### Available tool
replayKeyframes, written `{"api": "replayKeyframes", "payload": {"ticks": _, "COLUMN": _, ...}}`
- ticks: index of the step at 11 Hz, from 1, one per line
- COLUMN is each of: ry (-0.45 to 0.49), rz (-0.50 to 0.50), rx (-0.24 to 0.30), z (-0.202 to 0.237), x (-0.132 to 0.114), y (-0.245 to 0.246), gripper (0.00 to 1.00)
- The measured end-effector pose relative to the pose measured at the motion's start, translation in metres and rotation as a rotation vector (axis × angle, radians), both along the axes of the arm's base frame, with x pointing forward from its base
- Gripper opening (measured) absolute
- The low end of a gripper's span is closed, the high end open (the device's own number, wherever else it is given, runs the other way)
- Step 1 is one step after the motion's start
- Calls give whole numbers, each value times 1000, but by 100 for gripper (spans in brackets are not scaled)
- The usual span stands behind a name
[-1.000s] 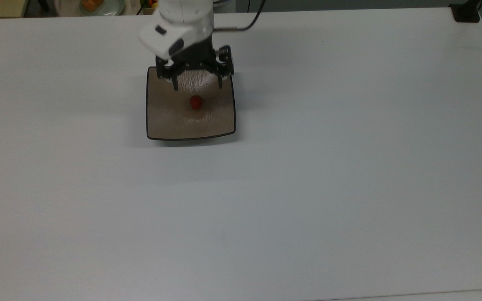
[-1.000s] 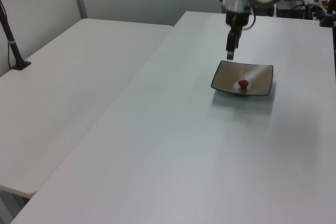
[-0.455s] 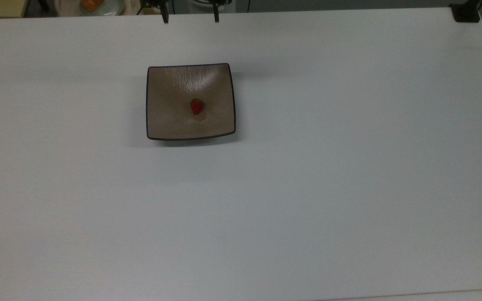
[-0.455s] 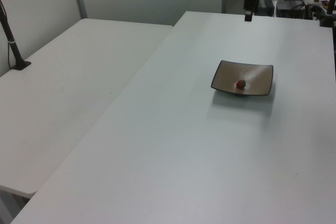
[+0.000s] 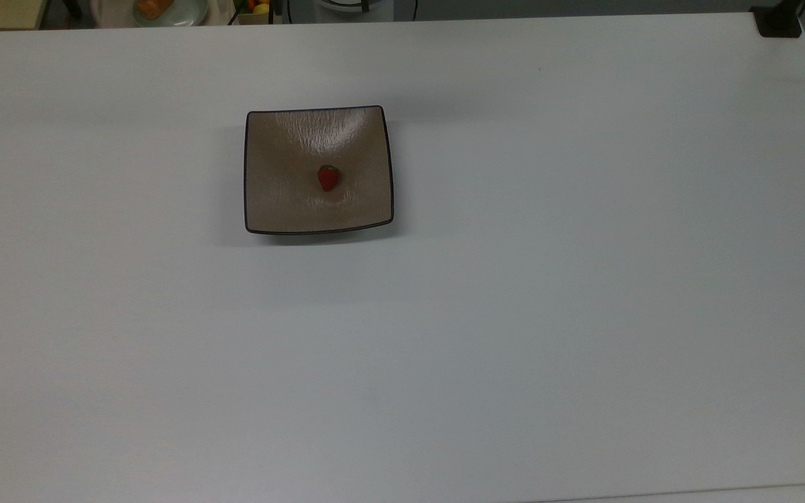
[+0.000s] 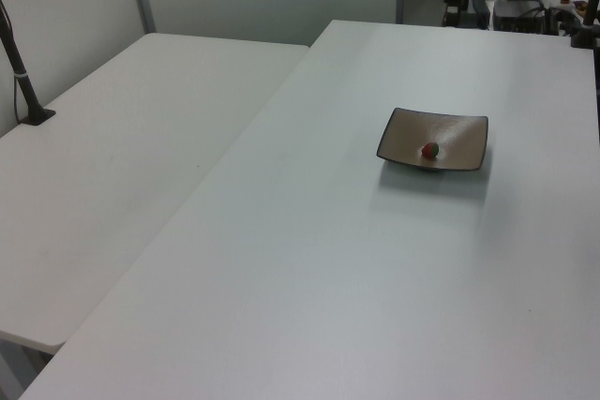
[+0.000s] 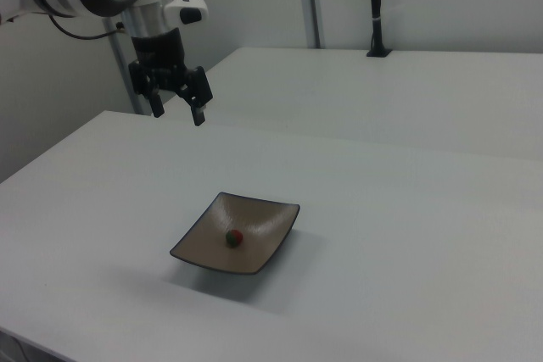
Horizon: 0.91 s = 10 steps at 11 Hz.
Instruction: Strawberries on a ceramic plate
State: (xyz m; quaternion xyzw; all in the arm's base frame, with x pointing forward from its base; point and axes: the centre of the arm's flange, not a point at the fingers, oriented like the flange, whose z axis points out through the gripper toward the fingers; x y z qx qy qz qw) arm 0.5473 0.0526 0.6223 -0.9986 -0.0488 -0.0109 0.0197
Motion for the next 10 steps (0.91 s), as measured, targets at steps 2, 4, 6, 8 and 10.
{"api": "replayKeyframes", "payload": {"ticks": 2, "ry": -1, "rz": 10, "rx": -1, "z": 0, "x": -1, "y": 6, "gripper": 100}}
{"api": "replayKeyframes", "payload": {"ticks": 4, "ry": -20, "rz": 12, "rx": 0, "z": 2, "x": 1, "y": 8, "gripper": 100}}
{"api": "replayKeyframes", "payload": {"ticks": 6, "ry": -67, "rz": 11, "rx": 4, "z": 4, "x": 7, "y": 8, "gripper": 100}}
{"api": "replayKeyframes", "payload": {"ticks": 8, "ry": -88, "rz": 6, "rx": 6, "z": 3, "x": 11, "y": 6, "gripper": 100}}
{"api": "replayKeyframes", "payload": {"ticks": 10, "ry": -87, "rz": 2, "rx": 6, "z": 2, "x": 12, "y": 4, "gripper": 100}}
